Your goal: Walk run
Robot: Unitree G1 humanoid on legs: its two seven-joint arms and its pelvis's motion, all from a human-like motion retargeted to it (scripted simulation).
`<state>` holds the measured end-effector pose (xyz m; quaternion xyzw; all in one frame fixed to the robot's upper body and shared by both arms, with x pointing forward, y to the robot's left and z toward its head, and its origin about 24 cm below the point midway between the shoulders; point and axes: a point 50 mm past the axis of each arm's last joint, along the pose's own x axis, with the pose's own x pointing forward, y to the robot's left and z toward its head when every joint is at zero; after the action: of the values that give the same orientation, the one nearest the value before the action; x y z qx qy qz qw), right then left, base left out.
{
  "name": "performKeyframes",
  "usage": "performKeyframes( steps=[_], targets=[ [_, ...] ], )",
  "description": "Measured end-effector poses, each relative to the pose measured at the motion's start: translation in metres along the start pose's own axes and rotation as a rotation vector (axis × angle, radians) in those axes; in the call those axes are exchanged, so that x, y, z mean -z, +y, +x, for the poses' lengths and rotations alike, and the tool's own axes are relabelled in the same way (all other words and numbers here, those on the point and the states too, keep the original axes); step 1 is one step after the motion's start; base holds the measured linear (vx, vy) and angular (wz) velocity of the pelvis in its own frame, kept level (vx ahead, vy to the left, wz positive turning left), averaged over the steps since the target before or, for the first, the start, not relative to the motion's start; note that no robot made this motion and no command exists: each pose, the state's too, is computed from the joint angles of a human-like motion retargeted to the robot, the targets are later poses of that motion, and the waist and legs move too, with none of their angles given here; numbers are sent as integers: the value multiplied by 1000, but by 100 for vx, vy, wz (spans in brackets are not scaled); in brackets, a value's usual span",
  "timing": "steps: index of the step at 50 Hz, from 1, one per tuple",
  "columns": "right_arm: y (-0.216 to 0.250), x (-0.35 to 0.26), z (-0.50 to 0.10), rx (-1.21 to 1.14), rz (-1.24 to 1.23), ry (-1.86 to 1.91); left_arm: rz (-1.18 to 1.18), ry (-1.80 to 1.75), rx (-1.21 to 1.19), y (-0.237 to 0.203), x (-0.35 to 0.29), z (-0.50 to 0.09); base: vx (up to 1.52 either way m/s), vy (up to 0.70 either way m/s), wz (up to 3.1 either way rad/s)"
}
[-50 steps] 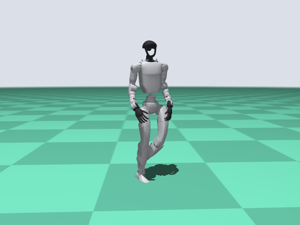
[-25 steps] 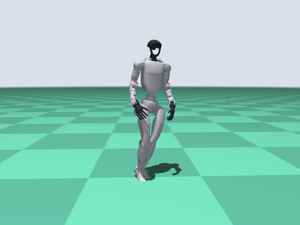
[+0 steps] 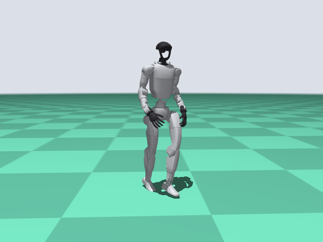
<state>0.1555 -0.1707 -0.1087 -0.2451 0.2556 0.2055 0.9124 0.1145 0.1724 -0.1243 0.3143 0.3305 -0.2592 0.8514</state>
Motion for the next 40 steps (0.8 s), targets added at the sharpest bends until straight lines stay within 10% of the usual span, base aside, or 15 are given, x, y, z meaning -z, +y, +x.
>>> performKeyframes(
  steps=[11, 24, 40],
  targets=[
    [30, 31, -12, -318, -71, 178, 27, 2, 12, 13, 1, 4, 131, -49, 16],
    [-2, 24, -21, -14, 19, 60, 95, -21, 139, 11, -6, 12, 106, -43, 27],
    [16, 25, -8, -204, -11, 152, -54, 47, 65, -16, 13, -6, 121, -52, -14]
  ],
)
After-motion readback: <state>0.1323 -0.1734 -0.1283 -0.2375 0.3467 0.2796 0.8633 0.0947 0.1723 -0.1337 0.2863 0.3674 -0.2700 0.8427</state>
